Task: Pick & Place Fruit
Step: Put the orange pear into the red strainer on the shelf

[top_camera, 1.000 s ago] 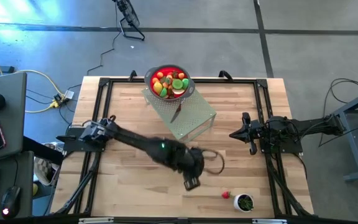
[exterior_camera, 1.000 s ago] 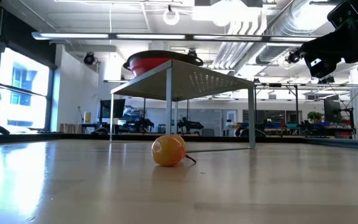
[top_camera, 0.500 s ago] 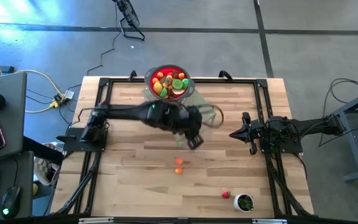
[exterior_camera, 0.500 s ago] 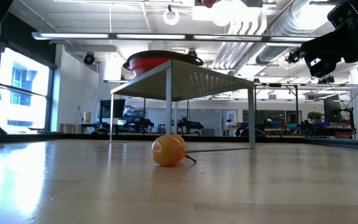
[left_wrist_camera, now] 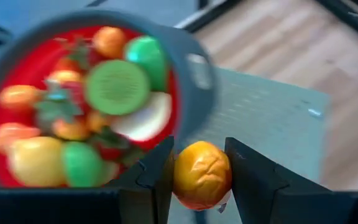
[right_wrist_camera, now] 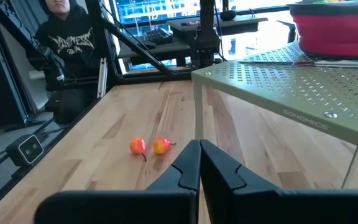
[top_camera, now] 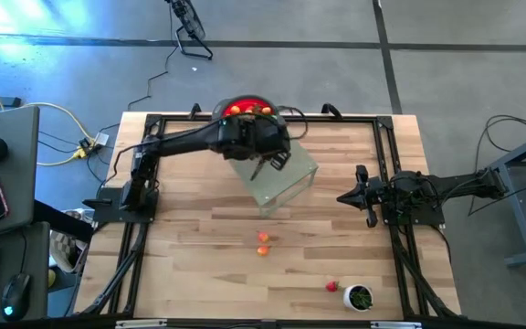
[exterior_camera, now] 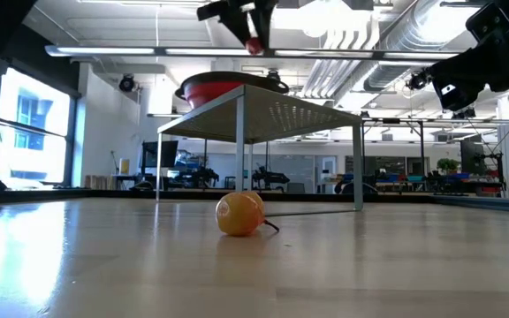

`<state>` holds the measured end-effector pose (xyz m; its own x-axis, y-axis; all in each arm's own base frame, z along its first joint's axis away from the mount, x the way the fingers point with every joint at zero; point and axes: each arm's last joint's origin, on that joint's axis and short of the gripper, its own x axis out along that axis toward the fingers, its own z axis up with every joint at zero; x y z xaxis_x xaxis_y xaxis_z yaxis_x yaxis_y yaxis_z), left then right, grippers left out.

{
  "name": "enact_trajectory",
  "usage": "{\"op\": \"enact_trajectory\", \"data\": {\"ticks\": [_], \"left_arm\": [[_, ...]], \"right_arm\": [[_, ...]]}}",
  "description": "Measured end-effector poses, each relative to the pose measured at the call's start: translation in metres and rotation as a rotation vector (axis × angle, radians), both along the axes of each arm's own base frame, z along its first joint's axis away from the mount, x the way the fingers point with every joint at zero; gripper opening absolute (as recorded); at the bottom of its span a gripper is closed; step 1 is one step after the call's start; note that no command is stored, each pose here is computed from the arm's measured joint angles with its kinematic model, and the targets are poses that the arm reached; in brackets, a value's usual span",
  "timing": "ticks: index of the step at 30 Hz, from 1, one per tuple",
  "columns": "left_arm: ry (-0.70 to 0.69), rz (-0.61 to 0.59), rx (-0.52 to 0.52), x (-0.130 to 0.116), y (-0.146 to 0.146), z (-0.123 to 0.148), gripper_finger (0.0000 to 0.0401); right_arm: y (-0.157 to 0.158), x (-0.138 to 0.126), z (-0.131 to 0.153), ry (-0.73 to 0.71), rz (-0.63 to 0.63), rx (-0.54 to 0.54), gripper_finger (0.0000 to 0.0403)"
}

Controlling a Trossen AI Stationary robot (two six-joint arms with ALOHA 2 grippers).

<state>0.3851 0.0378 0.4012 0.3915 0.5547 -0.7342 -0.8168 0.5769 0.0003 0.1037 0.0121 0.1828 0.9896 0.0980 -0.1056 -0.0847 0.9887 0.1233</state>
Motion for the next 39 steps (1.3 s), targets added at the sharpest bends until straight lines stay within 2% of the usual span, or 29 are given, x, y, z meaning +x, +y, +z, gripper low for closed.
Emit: {"op": "enact_trajectory", "data": {"ticks": [10, 15, 23, 32, 39], "left_arm": [[0.035, 0.145, 0.115, -0.007, 0.027, 0.000, 0.0127], [0.040, 0.182, 0.129, -0.009, 0.039, 0.000, 0.0127], [0.138, 0.263, 0.143, -0.005, 0.046, -0.036, 0.0127], [0.147, 0.268, 0.138, -0.005, 0.048, -0.041, 0.0128], [0.168, 0.228, 0.112, -0.005, 0.047, -0.042, 0.0128]], "right_arm": [[0.000, 0.000, 0.000, 0.000, 0.001, -0.011, 0.0002], [0.000, 0.000, 0.000, 0.001, 0.001, -0.012, 0.0002], [0.000, 0.000, -0.001, 0.006, 0.001, -0.012, 0.0002], [0.000, 0.000, -0.001, 0.008, 0.001, -0.020, 0.0002], [0.000, 0.000, -0.001, 0.007, -0.001, -0.024, 0.0002]]}}
